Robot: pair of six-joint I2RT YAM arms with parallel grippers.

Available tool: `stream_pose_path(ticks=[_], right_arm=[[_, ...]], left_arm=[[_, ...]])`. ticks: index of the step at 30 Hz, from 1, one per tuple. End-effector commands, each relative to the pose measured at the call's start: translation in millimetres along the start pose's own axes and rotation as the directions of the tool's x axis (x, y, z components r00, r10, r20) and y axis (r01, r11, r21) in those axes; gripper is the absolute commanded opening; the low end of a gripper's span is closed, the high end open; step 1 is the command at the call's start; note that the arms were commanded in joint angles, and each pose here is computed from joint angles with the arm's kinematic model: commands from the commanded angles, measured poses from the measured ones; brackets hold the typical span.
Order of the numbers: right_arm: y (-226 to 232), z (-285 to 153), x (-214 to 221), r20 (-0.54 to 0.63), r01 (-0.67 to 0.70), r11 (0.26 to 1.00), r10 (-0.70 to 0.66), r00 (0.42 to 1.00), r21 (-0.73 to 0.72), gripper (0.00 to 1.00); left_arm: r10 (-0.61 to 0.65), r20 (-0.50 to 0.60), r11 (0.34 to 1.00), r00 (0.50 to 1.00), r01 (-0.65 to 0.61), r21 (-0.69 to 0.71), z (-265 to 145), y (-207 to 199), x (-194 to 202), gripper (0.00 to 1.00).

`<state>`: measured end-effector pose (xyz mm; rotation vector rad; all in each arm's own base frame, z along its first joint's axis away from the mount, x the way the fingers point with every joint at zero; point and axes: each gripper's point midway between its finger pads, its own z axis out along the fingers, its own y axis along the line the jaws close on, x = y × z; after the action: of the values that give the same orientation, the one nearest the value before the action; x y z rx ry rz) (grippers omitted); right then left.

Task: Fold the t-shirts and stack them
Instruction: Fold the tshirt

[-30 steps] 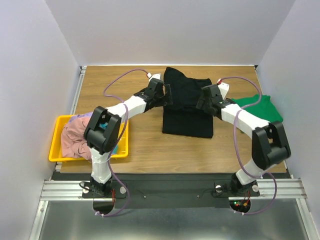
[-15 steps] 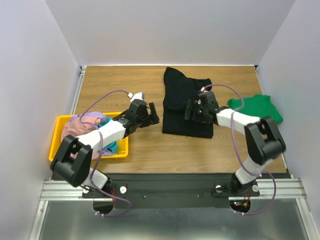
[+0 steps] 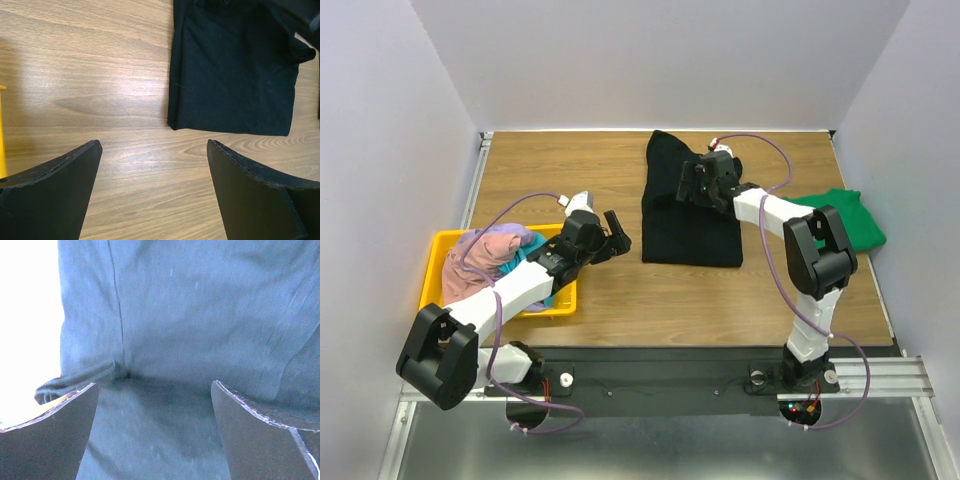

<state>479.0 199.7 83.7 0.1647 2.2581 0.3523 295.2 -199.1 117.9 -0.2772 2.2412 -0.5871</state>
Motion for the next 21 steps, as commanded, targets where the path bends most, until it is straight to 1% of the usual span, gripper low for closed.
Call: stream_pose_path(ticks=[1,2,4,5,6,7,8,9,10,11,12,13,14,15,16,18,20,21], right_arm=[[0.5,0.1,-41.8,0.126,0.031,0.998,-0.038,0.991,0.058,1.00],[-1.1,-3.0,-44.1,0.129,0.035,0.997,-0.043,0.991,0.066,1.00],[0.0,-22.4,-59.0,0.173,0.028,0.997,-0.040,0.984,0.068,1.00],[-8.0,-27.9,-49.3,0.160,0.021,0.996,-0.035,0.986,0.087,1.00],[-11.0,-36.0,-49.4,0.170,0.011,0.995,-0.027,0.985,0.095,1.00],[-12.0,-59.8,-65.6,0.226,-0.012,0.995,-0.010,0.974,0.098,1.00],[-24.5,-64.9,-47.7,0.203,-0.024,0.992,-0.002,0.979,0.126,1.00],[-29.0,-76.7,-47.5,0.218,-0.039,0.990,0.009,0.976,0.135,1.00],[-33.5,-99.8,-53.9,0.261,-0.067,0.989,0.029,0.965,0.136,1.00],[-49.1,-106.2,-28.2,0.234,-0.105,0.981,0.065,0.970,0.163,1.00],[-59.0,-114.9,-17.0,0.238,-0.131,0.975,0.086,0.967,0.180,1.00],[-71.3,-123.7,-10.2,0.261,-0.169,0.963,0.112,0.959,0.208,1.00],[-70.9,-146.4,-16.3,0.318,-0.247,0.955,0.186,0.930,0.163,1.00],[-88.8,-147.3,12.4,0.288,-0.260,0.945,0.198,0.937,0.196,1.00],[-85.5,-162.9,10.3,0.311,-0.281,0.948,0.224,0.924,0.150,1.00],[-88.9,-170.7,25.8,0.279,-0.258,0.956,0.212,0.937,0.140,1.00],[-98.9,-175.6,40.8,0.255,-0.280,0.945,0.232,0.939,0.168,1.00],[-105.7,-179.8,46.4,0.245,-0.291,0.937,0.240,0.939,0.195,1.00]], left_arm=[[-0.005,0.023,1.000,1.000,0.005,0.010,-4.3,-2.7,-4.1,0.99],[0.000,0.008,1.000,1.000,0.000,0.019,-3.4,-4.4,-1.6,0.99],[0.001,0.009,1.000,1.000,-0.001,0.028,-2.0,-6.6,-2.0,0.99],[-0.001,0.007,0.999,1.000,0.001,0.033,-1.2,-7.8,-1.8,0.99],[0.001,0.003,0.999,1.000,-0.001,0.035,0.4,-8.2,-0.7,0.99],[0.003,-0.001,0.999,1.000,-0.003,0.044,3.0,-10.6,0.0,0.99],[0.014,-0.018,0.998,1.000,-0.013,0.056,6.8,-13.0,3.9,0.99],[0.016,-0.021,0.998,1.000,-0.014,0.064,6.4,-14.9,3.7,0.99],[0.020,-0.028,0.998,0.999,-0.018,0.066,11.3,-16.1,6.4,0.99],[0.027,-0.046,0.997,0.999,-0.023,0.069,15.8,-17.6,11.9,0.99],[0.030,-0.044,0.996,0.999,-0.027,0.082,18.6,-21.4,11.7,0.99],[0.034,-0.053,0.996,0.998,-0.029,0.088,21.9,-23.1,14.0,0.99],[0.039,-0.062,0.995,0.997,-0.033,0.099,24.9,-26.7,16.2,0.99],[0.045,-0.079,0.995,0.996,-0.038,0.090,32.1,-25.1,21.6,0.99],[0.051,-0.099,0.990,0.994,-0.037,0.135,33.4,-36.1,23.5,0.99],[0.065,-0.117,0.988,0.991,-0.047,0.150,39.4,-41.1,28.3,0.99],[0.078,-0.142,0.988,0.987,-0.057,0.146,49.7,-41.9,37.4,0.98],[0.084,-0.156,0.988,0.984,-0.062,0.143,57.0,-43.0,41.0,0.97]])
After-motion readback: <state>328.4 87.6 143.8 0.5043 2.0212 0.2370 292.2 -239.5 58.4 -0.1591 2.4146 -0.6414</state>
